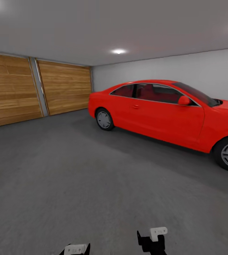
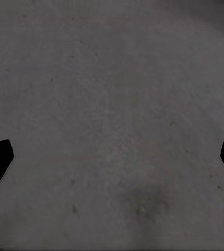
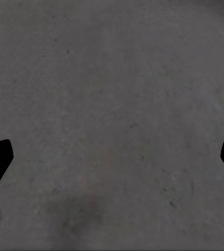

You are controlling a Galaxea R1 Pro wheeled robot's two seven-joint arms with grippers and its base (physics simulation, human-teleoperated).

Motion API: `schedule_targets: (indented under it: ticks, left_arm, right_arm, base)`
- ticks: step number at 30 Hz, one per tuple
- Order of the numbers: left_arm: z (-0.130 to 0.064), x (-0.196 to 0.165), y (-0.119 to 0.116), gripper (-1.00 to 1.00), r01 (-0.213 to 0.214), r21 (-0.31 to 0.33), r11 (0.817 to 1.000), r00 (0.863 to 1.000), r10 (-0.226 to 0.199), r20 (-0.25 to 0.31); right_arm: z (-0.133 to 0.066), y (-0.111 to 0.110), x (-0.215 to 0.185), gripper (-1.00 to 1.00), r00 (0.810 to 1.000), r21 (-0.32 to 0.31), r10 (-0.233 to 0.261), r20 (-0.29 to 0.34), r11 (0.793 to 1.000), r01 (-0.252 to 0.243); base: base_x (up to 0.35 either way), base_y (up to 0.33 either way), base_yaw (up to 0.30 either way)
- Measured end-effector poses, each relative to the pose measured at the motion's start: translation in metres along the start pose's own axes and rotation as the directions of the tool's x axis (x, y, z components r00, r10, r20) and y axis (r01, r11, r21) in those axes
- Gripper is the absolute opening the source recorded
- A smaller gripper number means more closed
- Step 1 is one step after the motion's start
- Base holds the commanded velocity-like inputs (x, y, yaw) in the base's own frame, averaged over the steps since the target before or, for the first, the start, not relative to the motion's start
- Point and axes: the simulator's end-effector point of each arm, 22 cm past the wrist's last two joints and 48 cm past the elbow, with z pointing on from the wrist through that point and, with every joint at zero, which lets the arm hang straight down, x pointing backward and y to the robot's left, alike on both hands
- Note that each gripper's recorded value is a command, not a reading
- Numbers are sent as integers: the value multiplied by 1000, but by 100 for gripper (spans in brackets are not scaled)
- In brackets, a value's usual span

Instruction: Move the two storage containers from the living room to the garage. In the garage, place one container on the floor and stack the other container on top of it (either order is fine).

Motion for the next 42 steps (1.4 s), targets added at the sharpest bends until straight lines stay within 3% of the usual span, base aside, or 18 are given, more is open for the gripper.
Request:
schedule_targets:
  ticks: [42]
  left_arm:
    - [-1, -7, 0, 100, -2, 1, 1000, 1000, 2, 17]
  right_arm:
    - [-1, 1, -8, 100, 1000, 0, 0, 17, 1000, 0]
  base:
    - [0, 0, 300]
